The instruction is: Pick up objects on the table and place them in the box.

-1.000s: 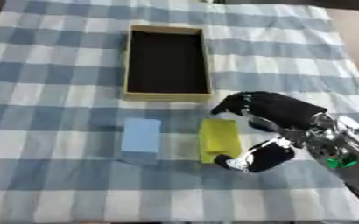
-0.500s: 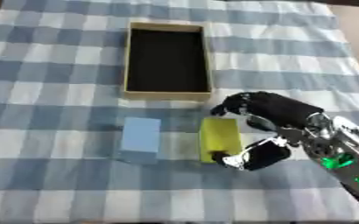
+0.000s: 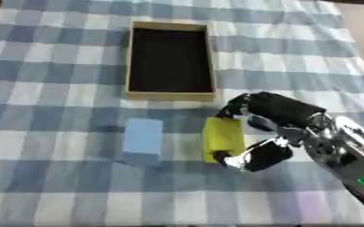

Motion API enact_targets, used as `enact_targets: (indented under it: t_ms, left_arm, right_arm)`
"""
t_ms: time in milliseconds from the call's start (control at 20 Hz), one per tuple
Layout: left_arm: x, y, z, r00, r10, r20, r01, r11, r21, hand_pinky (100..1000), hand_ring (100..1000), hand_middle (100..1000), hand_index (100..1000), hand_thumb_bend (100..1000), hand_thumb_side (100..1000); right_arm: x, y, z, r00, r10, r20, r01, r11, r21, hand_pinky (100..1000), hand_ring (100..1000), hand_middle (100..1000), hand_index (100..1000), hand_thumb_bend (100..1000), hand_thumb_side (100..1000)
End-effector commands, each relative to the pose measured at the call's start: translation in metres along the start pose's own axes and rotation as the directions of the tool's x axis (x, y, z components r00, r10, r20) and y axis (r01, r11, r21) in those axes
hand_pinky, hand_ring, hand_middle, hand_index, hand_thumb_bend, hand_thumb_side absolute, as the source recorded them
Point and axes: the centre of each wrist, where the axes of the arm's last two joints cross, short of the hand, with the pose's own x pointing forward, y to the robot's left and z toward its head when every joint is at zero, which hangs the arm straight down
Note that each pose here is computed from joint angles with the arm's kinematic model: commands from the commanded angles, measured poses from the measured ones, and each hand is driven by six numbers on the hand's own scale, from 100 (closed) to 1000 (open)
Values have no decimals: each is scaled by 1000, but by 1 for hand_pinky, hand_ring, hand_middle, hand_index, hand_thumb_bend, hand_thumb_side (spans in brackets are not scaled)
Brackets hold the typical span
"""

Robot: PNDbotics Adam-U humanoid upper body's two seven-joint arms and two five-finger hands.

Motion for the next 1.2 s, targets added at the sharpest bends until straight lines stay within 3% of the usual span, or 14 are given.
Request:
enact_targets:
  t_ms: [50, 400, 750, 1000, 1200]
  left_arm:
    - [6, 3, -6, 999, 5, 32, -5, 1000, 6, 621, 636, 670, 889, 417, 1000]
    - [5, 5, -6, 999, -1, 35, 0, 1000, 11, 621, 636, 669, 889, 413, 1000]
    - [7, 4, -8, 999, 3, 45, -3, 1000, 0, 622, 637, 670, 889, 412, 1000]
    - [10, 0, -13, 998, 21, 63, -20, 1000, -19, 622, 637, 670, 889, 410, 1000]
    - [12, -2, -16, 997, 33, 73, -32, 999, -27, 622, 637, 670, 889, 409, 1000]
  right_arm:
    - [-2, -12, 3, 1000, -17, 14, 18, 997, -76, 802, 751, 537, 682, 236, 561]
    - [-7, -33, 5, 997, -49, 58, 60, 975, -216, 785, 705, 507, 649, 138, 578]
    - [-3, -98, 10, 995, 4, 100, 30, 941, -338, 772, 696, 513, 656, 117, 579]
    - [13, -137, 12, 995, 3, 99, 30, 944, -330, 774, 692, 513, 656, 109, 568]
    - [14, -161, 2, 998, 0, 62, 21, 940, -342, 774, 695, 518, 661, 112, 560]
